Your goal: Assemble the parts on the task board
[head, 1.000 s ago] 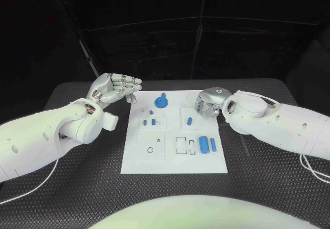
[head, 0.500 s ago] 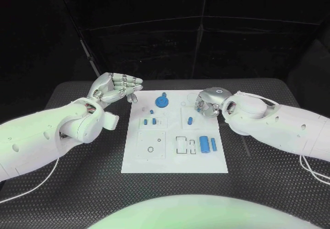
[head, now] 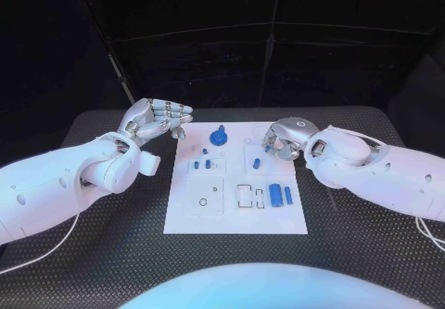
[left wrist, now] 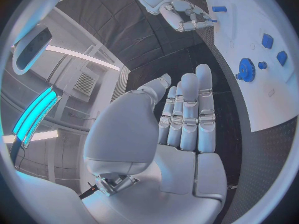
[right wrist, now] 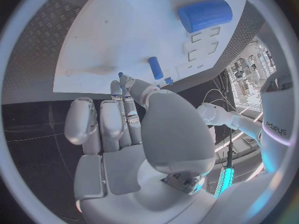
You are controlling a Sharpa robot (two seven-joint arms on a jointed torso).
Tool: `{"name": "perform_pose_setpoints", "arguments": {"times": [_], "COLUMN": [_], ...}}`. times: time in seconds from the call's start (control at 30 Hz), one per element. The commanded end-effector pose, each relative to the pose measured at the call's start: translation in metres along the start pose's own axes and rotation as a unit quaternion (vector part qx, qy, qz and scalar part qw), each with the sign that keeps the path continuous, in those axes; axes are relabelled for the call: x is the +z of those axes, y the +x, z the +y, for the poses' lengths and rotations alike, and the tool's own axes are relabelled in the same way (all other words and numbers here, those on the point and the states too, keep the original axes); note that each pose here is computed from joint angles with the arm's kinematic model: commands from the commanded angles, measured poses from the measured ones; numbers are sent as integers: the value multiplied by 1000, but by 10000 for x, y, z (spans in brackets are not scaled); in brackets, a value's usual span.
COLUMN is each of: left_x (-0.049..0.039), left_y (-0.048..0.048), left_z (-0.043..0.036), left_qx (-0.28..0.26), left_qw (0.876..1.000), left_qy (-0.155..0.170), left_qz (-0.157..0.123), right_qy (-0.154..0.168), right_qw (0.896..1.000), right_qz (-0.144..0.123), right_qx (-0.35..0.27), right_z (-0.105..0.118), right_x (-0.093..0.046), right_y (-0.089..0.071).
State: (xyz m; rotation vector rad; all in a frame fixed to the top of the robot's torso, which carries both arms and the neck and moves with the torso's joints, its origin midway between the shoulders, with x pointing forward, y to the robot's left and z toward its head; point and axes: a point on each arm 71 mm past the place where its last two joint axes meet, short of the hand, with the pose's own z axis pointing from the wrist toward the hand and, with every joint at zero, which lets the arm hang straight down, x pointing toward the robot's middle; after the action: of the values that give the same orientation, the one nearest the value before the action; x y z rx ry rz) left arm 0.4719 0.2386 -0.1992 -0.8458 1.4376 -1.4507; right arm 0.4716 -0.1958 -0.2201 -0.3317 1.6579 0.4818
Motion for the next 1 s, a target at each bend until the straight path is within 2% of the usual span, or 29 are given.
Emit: {"name": "perform_pose_setpoints", "arguments": {"times": [0.03, 0.2, 0.33, 0.4, 0.57, 0.77, 1.0], "left_x": [3, 1, 5, 9, 18, 33, 41], "left_y": [3, -3, -1, 5, 19, 45, 52], "left_z": [-11, -10, -8, -7, -6, -5, -4], "left_qx": [-5, -5, -5, -5, -6, -8, -8], "left_qw": [1000, 1000, 1000, 1000, 1000, 1000, 1000], "left_qy": [2, 1, 1, 1, 1, 1, 1], "left_qz": [5, 4, 4, 5, 6, 9, 9], "right_qy": [-5, -23, -51, -75, -108, -129, -145], "right_qw": [999, 998, 995, 993, 988, 986, 985], "right_qz": [-31, -44, -54, -61, -64, -53, -16], "right_qx": [20, 42, 60, 71, 85, 91, 87], "right_z": [57, 203, 416, 599, 861, 1062, 1215], "right_x": [-18, -51, -63, -63, -21, 106, 184], "right_y": [-130, -243, -307, -345, -371, -314, -80]}}
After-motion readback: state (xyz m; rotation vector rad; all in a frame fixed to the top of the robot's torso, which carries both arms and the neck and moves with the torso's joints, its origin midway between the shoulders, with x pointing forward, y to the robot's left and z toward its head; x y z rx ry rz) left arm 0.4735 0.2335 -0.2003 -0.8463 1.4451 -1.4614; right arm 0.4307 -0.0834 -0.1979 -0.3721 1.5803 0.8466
